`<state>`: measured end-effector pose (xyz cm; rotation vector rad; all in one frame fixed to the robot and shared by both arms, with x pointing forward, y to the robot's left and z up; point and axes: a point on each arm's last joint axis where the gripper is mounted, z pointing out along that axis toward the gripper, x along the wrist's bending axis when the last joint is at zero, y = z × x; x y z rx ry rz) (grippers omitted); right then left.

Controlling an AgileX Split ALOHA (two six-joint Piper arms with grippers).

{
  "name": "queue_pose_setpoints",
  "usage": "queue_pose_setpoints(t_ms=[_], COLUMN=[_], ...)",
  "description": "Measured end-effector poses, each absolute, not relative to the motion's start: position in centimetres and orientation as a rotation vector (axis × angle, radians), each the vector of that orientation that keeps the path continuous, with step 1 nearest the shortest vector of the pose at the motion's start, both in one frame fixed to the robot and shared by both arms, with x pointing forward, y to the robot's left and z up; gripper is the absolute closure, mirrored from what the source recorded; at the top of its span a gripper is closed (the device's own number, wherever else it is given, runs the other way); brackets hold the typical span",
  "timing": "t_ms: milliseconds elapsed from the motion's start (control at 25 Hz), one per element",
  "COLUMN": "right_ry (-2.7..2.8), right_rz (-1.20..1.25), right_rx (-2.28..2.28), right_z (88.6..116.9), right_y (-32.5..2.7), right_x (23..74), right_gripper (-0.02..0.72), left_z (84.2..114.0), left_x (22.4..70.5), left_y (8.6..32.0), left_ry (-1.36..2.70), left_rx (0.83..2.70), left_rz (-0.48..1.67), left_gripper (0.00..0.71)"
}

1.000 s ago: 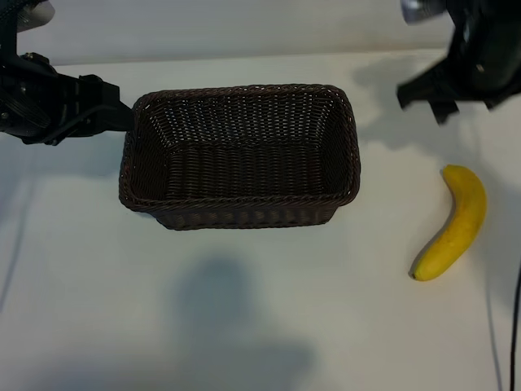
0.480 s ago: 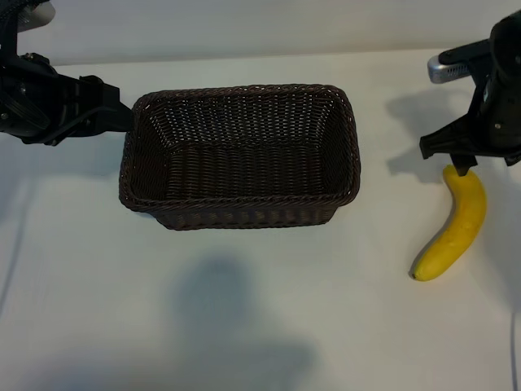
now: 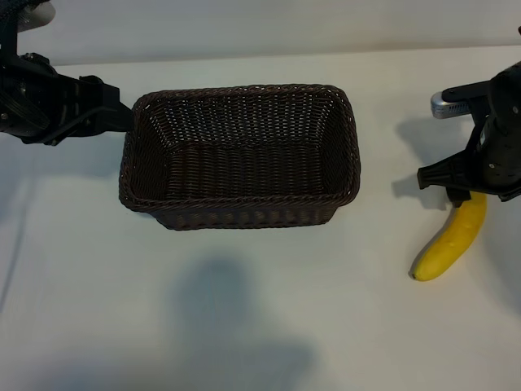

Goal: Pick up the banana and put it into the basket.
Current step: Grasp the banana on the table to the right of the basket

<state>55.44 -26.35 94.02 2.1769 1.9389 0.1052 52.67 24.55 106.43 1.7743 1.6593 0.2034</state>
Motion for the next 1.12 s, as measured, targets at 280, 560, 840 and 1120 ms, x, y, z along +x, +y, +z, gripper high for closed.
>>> queue_pose_setpoints(t_ms=[280, 560, 840, 1120], right_ry=[1.873, 1.833, 1.848, 1.840], right_rz=[0.133, 0.150, 0.148, 0.178], right_rx=[2.223, 2.242, 2.241, 2.245], right_z=[93.6, 93.6, 92.6, 91.6], right_y=[-26.4, -26.4, -26.5, -26.5], right_x=[55.3, 55.4, 54.6, 53.9], right_gripper=[0.146, 0.146, 0.146, 0.146], left_z=[106.4, 106.4, 106.4, 106.4], left_x=[52.7, 52.7, 52.7, 52.7], left_y=[24.6, 24.6, 24.6, 24.6], left_ry=[1.659, 1.659, 1.659, 1.656], left_rx=[1.774, 1.774, 1.774, 1.777], left_rz=[0.203, 0.203, 0.203, 0.205], left_gripper=[0.122, 0.122, 0.122, 0.122])
